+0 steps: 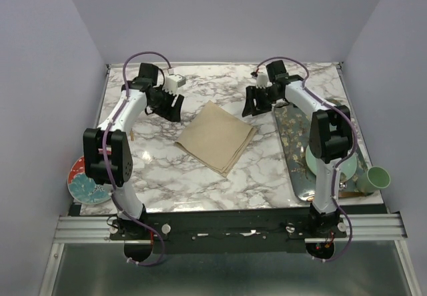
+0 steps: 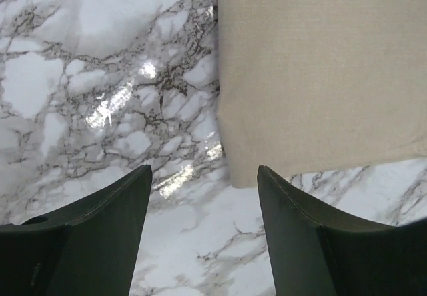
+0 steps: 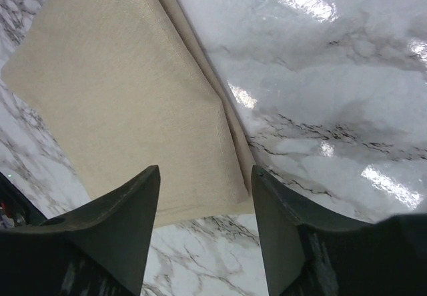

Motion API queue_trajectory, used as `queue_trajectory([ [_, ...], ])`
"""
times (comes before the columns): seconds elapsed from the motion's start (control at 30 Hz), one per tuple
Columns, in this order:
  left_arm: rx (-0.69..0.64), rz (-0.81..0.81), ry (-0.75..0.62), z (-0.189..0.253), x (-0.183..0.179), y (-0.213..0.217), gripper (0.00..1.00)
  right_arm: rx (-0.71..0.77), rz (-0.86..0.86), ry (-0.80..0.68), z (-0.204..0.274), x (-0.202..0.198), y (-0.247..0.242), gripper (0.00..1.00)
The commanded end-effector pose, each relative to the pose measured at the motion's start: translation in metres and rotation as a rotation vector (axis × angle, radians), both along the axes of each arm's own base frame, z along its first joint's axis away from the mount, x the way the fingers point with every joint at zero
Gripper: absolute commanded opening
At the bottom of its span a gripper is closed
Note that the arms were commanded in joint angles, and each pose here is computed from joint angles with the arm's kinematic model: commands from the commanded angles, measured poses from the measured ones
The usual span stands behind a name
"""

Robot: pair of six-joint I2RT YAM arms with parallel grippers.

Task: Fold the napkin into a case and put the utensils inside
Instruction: Rotate the square-folded napkin at the center of the board.

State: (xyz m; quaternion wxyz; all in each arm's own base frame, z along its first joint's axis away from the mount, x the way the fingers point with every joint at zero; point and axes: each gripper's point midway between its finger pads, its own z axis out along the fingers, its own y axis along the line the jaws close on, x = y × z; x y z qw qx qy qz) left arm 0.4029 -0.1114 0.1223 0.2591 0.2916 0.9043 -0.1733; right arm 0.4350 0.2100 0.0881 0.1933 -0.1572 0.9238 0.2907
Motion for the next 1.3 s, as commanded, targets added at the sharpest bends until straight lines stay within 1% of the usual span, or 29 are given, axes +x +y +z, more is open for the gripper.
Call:
queue_trajectory([
  [0.0,-0.098,-0.017,0.008,0.016,-0.033,-0.009,0.72,-0.035,-0.005,0.021,-0.026,0.001,-0.003,0.61],
  [0.1,-0.1,-0.023,0.058,0.002,-0.056,-0.008,0.7,-0.025,0.013,0.085,-0.04,-0.018,-0.003,0.57],
  [0.2,-0.108,-0.034,0.133,-0.018,-0.078,-0.008,0.62,-0.038,0.024,0.148,-0.056,-0.043,-0.007,0.52],
  [0.23,-0.112,-0.035,0.166,-0.026,-0.087,-0.008,0.57,-0.038,0.028,0.158,-0.058,-0.048,-0.008,0.48],
  [0.27,-0.127,-0.034,0.182,-0.029,-0.09,-0.01,0.55,-0.044,0.03,0.189,-0.065,-0.06,-0.01,0.46],
  [0.33,-0.136,-0.023,0.225,-0.04,-0.099,-0.011,0.5,-0.033,0.034,0.194,-0.059,-0.071,-0.011,0.41],
  [0.47,-0.144,0.018,0.246,-0.054,-0.088,-0.013,0.44,0.024,0.049,0.26,-0.051,-0.111,-0.007,0.38],
  [0.5,-0.146,0.033,0.271,-0.062,-0.085,-0.014,0.43,0.032,0.038,0.312,-0.058,-0.129,-0.009,0.38],
  [0.57,-0.145,0.053,0.253,-0.065,-0.065,-0.016,0.4,0.064,0.039,0.321,-0.051,-0.141,-0.004,0.38],
  [0.6,-0.144,0.064,0.288,-0.08,-0.059,-0.017,0.39,0.083,0.04,0.346,-0.05,-0.15,-0.001,0.38],
  [0.63,-0.155,0.086,0.273,-0.075,-0.042,-0.02,0.37,0.087,0.049,0.366,-0.051,-0.162,0.002,0.39],
  [0.67,-0.164,0.087,0.275,-0.076,-0.033,-0.023,0.36,0.094,0.052,0.37,-0.053,-0.165,0.005,0.4],
  [0.7,-0.165,0.098,0.314,-0.091,-0.026,-0.025,0.35,0.106,0.046,0.387,-0.053,-0.168,0.008,0.41],
  [0.73,-0.176,0.117,0.281,-0.082,-0.004,-0.029,0.33,0.107,0.052,0.395,-0.054,-0.171,0.013,0.43],
  [0.77,-0.183,0.122,0.28,-0.083,0.005,-0.03,0.33,0.111,0.05,0.396,-0.055,-0.169,0.016,0.44],
  [0.8,-0.18,0.13,0.302,-0.094,0.012,-0.031,0.32,0.115,0.041,0.404,-0.056,-0.168,0.018,0.46],
  [0.83,-0.185,0.133,0.263,-0.085,0.031,-0.033,0.31,0.119,0.036,0.401,-0.056,-0.164,0.021,0.5],
  [0.9,-0.163,0.154,0.263,-0.093,0.043,-0.029,0.31,0.128,0.026,0.393,-0.053,-0.154,0.026,0.56],
  [0.93,-0.164,0.15,0.238,-0.086,0.051,-0.028,0.32,0.128,0.025,0.393,-0.051,-0.153,0.027,0.64],
  [0.97,-0.162,0.137,0.238,-0.085,0.049,-0.026,0.33,0.123,0.025,0.401,-0.047,-0.154,0.025,0.69],
  [1.0,-0.165,0.124,0.21,-0.073,0.049,-0.025,0.35,0.116,0.041,0.368,-0.04,-0.155,0.023,0.72],
  [1.03,-0.173,0.108,0.223,-0.072,0.037,-0.025,0.4,0.105,0.044,0.355,-0.036,-0.156,0.02,0.76],
  [1.07,-0.181,0.091,0.211,-0.065,0.03,-0.026,0.43,0.089,0.049,0.356,-0.033,-0.162,0.016,0.77],
  [1.1,-0.202,0.043,0.138,-0.036,0.022,-0.028,0.45,0.075,0.066,0.306,-0.024,-0.165,0.011,0.77],
  [1.13,-0.199,0.031,0.165,-0.043,-0.001,-0.026,0.49,0.068,0.07,0.29,-0.021,-0.167,0.008,0.77],
  [1.17,-0.203,0.011,0.128,-0.034,-0.009,-0.025,0.51,0.062,0.073,0.273,-0.016,-0.169,0.006,0.77],
  [1.2,-0.202,-0.023,0.049,-0.008,-0.018,-0.025,0.52,0.047,0.068,0.251,-0.014,-0.168,0.003,0.76],
  [1.23,-0.189,-0.038,0.064,-0.016,-0.037,-0.022,0.54,0.047,0.068,0.231,-0.009,-0.169,0.002,0.76],
  [1.27,-0.177,-0.053,0.043,-0.013,-0.046,-0.021,0.55,0.042,0.063,0.226,-0.007,-0.168,0.001,0.75],
])
